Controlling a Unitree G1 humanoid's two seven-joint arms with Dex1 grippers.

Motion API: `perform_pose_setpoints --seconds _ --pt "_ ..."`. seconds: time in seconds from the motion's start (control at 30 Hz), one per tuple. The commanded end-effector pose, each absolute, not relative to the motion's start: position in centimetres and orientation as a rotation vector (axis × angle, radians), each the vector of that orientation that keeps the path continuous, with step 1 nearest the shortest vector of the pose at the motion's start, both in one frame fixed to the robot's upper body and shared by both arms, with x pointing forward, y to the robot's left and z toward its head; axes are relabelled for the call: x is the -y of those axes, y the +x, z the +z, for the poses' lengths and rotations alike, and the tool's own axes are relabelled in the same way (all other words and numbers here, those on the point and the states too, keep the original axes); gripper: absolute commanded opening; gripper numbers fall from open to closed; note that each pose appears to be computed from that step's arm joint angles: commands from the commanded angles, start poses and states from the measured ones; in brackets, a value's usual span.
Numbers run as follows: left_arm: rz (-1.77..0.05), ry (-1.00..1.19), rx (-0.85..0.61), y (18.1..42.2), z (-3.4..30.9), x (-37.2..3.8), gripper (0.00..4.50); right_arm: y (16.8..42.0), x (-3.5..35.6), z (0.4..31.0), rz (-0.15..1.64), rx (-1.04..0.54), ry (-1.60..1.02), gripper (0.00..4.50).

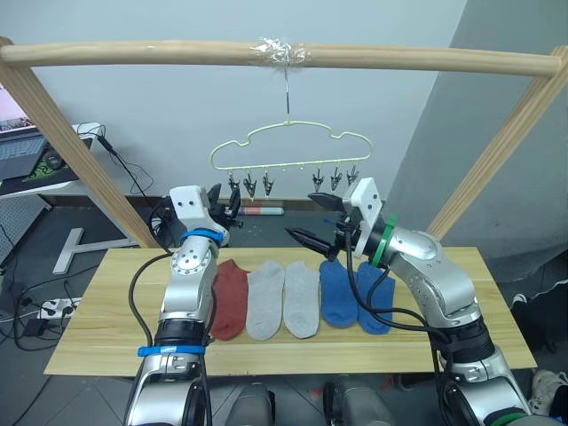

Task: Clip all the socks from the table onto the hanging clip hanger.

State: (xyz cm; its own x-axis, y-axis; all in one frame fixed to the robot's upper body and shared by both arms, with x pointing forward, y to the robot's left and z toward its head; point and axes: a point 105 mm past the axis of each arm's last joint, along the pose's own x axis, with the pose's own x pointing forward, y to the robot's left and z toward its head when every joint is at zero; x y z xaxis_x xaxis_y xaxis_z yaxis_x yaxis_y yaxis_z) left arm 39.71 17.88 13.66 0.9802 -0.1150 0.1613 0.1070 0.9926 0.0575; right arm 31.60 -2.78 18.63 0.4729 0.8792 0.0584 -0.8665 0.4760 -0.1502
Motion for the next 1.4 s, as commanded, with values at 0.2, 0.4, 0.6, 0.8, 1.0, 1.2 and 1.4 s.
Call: perform_pose_setpoints --seconds 0.2,0.4,0.6,0.8,1.0,1.2,1.4 --pt "-0.120 0.059 0.225 39.9 15.2 -17.5 1.99 31.0 2.6 20.6 1.077 0.199 -0.104 4.50" --pt "-0.121 0.069 0.257 40.2 16.1 -17.4 1.99 30.9 2.7 20.8 1.077 0.203 -0.103 4.50" --pt "-0.122 0.070 0.273 40.5 16.6 -17.3 1.99 30.9 2.6 20.9 1.075 0.206 -0.103 4.50" --pt "-0.117 0.074 0.290 40.6 17.0 -17.2 1.99 30.9 2.7 21.1 1.071 0.206 -0.099 4.50" --pt "-0.105 0.085 0.292 40.8 17.1 -17.4 1.99 31.0 2.7 21.2 1.068 0.207 -0.097 4.50" --pt "-0.089 0.098 0.290 40.7 16.9 -17.8 1.99 31.0 2.7 21.3 1.066 0.207 -0.093 4.50" --pt "-0.083 0.096 0.301 40.7 17.2 -17.9 1.99 31.0 2.7 21.3 1.069 0.206 -0.089 4.50"
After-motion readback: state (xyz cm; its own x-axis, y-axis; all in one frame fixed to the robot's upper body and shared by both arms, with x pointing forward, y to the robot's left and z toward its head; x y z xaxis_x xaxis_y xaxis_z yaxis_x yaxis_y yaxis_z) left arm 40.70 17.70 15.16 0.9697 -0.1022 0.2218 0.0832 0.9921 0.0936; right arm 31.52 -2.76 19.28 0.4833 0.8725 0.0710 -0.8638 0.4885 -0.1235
